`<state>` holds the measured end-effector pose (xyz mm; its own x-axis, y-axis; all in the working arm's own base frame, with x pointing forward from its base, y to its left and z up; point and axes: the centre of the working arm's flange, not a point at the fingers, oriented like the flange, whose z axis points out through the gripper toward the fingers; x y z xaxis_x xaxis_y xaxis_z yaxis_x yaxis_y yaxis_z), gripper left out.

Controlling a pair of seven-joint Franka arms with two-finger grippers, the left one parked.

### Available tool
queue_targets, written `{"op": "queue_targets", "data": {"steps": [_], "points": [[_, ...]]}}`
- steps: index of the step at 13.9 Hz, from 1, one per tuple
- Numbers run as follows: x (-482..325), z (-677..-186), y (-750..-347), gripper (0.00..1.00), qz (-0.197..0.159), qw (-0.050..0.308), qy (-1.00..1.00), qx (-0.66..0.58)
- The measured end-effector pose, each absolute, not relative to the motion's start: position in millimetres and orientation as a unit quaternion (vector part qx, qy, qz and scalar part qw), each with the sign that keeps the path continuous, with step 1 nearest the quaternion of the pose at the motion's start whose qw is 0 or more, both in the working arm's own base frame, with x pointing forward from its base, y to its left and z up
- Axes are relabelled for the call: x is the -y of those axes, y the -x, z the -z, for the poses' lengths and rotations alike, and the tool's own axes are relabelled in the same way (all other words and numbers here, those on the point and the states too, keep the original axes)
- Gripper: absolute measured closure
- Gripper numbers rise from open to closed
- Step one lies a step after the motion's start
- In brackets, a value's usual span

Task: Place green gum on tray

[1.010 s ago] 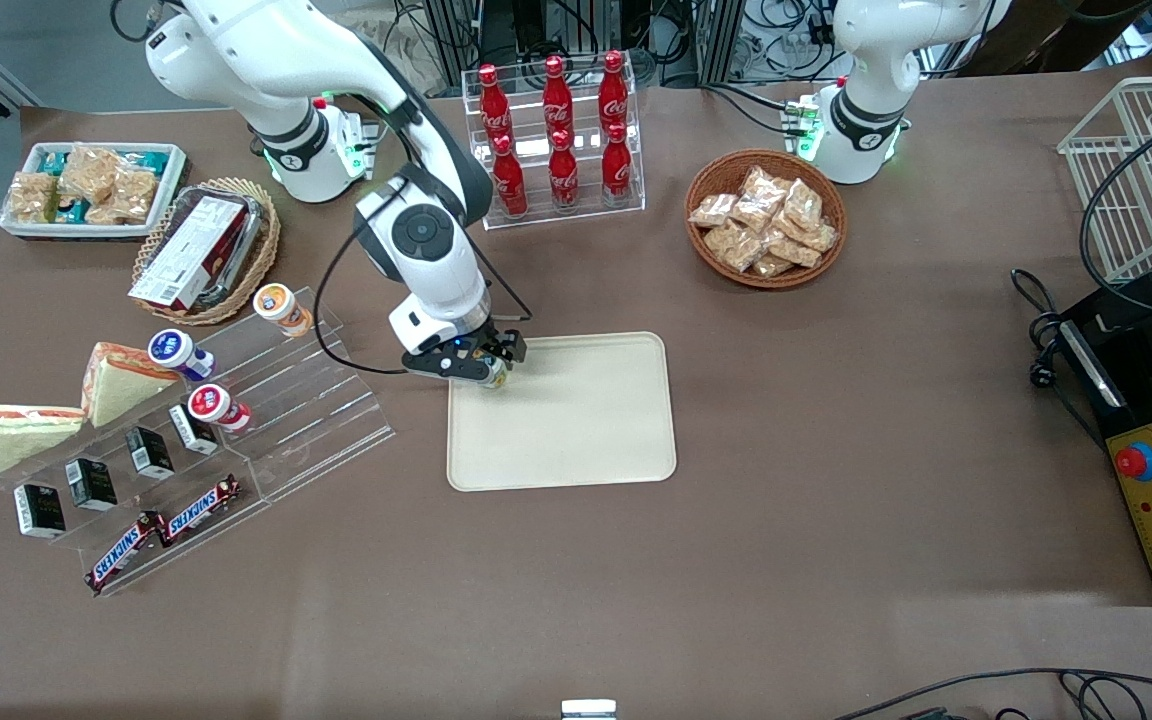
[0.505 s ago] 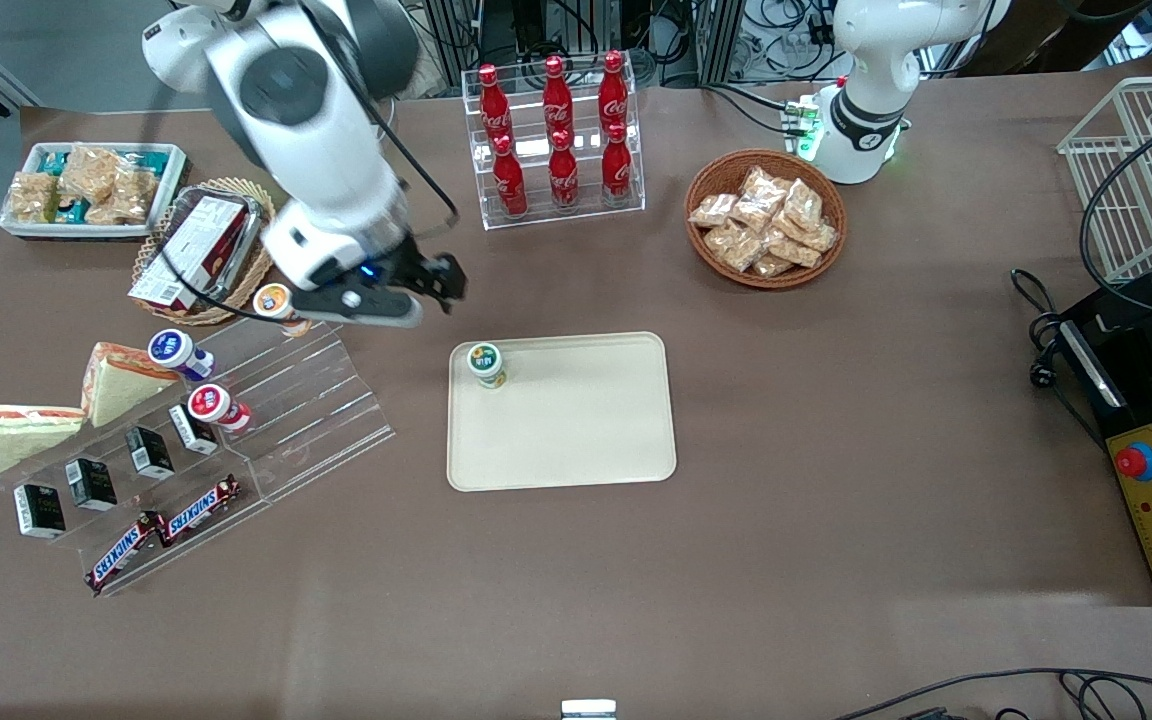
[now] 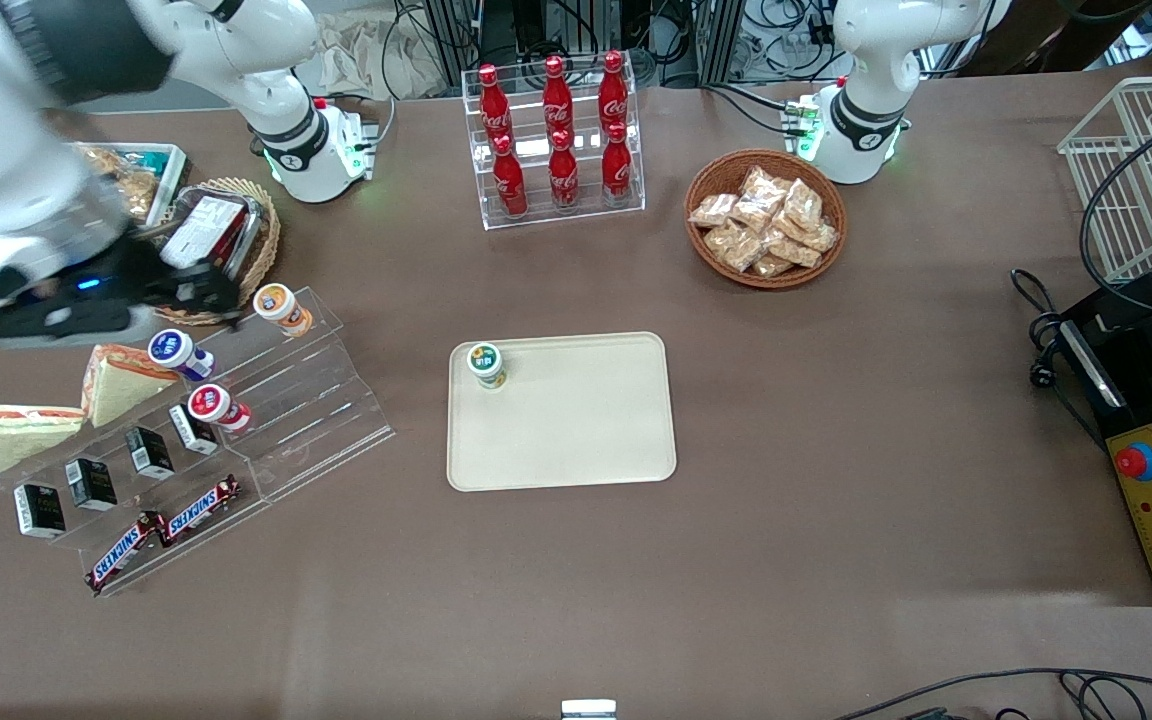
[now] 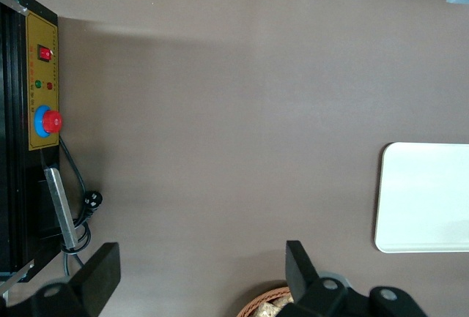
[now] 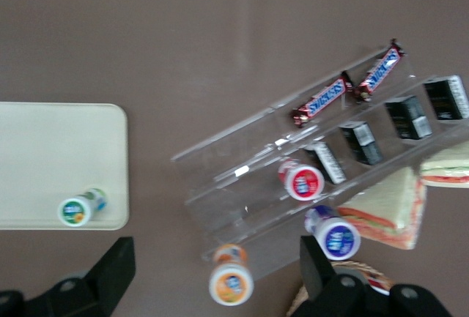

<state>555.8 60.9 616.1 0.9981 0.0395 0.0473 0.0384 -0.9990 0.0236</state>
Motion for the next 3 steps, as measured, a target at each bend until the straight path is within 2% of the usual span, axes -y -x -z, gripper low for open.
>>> {"op": "queue_targets", "data": {"steps": [3], "points": [[3.4,-610.1,-557.5,0.0,-0.016,0.007,-0.999,-0.035]]}}
